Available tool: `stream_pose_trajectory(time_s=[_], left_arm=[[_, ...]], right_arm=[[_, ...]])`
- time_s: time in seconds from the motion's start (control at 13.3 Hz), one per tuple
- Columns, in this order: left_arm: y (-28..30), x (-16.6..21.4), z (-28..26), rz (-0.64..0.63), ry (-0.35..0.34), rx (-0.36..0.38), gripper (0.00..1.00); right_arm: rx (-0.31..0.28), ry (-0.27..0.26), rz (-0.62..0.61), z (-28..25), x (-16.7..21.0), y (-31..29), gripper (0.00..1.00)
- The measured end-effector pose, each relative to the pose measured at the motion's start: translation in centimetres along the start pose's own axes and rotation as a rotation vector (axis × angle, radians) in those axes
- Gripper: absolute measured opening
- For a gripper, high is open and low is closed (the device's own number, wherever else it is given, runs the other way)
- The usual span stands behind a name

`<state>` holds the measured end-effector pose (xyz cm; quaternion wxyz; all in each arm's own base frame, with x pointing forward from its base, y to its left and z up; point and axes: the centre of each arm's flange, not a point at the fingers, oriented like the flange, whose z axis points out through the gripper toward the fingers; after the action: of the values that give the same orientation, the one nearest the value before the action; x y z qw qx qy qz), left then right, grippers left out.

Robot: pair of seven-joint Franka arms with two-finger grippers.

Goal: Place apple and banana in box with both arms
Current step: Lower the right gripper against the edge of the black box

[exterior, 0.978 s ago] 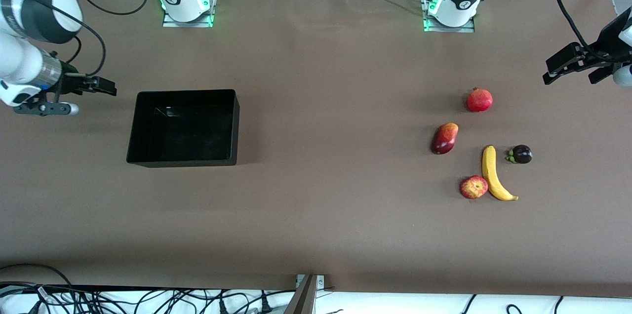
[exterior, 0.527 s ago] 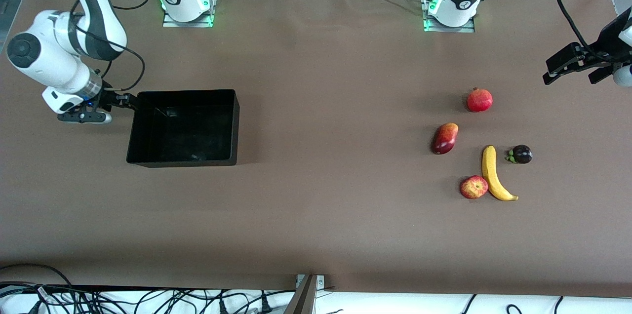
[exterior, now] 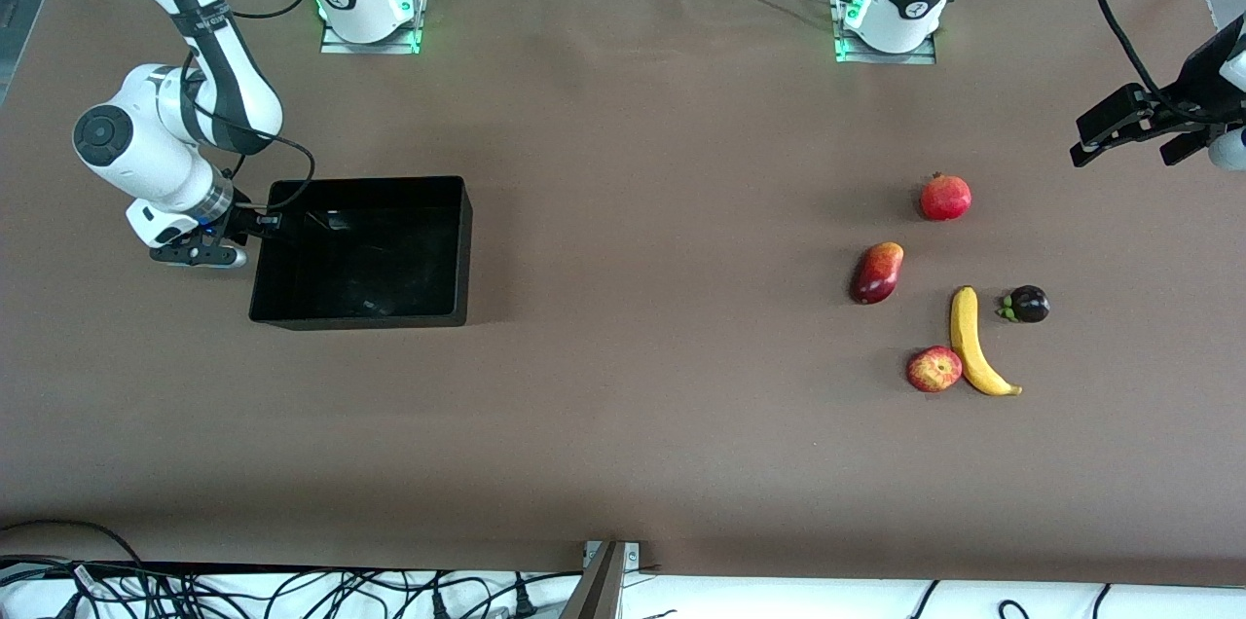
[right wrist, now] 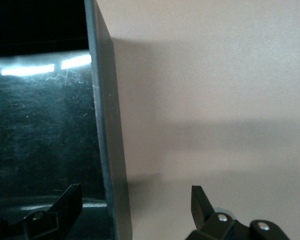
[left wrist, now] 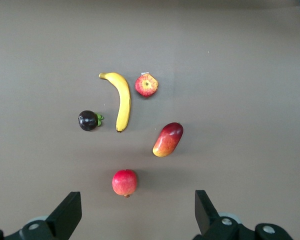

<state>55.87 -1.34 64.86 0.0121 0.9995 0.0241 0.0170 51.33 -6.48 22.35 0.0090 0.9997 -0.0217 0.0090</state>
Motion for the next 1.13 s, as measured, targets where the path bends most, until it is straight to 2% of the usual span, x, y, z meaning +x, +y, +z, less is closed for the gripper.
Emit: stream_pose_trajectory(time_s=[0.08,0.15,0.45,0.6,0.68,1.13], left_arm=[[0.0,0.0,0.0,0.0,0.0,0.0,1.0],[0.0,0.0,0.0,0.0,0.0,0.0,1.0],[0.0,0.0,0.0,0.0,0.0,0.0,1.0],[0.0,0.0,0.0,0.0,0.0,0.0,1.0],[0.0,0.0,0.0,0.0,0.0,0.0,1.0],[0.0,0.0,0.0,0.0,0.0,0.0,1.0]], right_arm=[[-0.001,0.001,-0.001,0.3,0.0,0.0,0.9],[-0.001,0.002,-0.001,0.5,0.0,0.0,0.77],[0.0,0.004,-0.004,0.5,0.1,-0.2,0.34],[0.002,0.005,-0.011,0.5,0.1,-0.6,0.1],[0.003,0.004,-0.025,0.4,0.1,-0.8,0.04],[0.021,0.043,-0.077,-0.9,1.6,-3.9,0.04]])
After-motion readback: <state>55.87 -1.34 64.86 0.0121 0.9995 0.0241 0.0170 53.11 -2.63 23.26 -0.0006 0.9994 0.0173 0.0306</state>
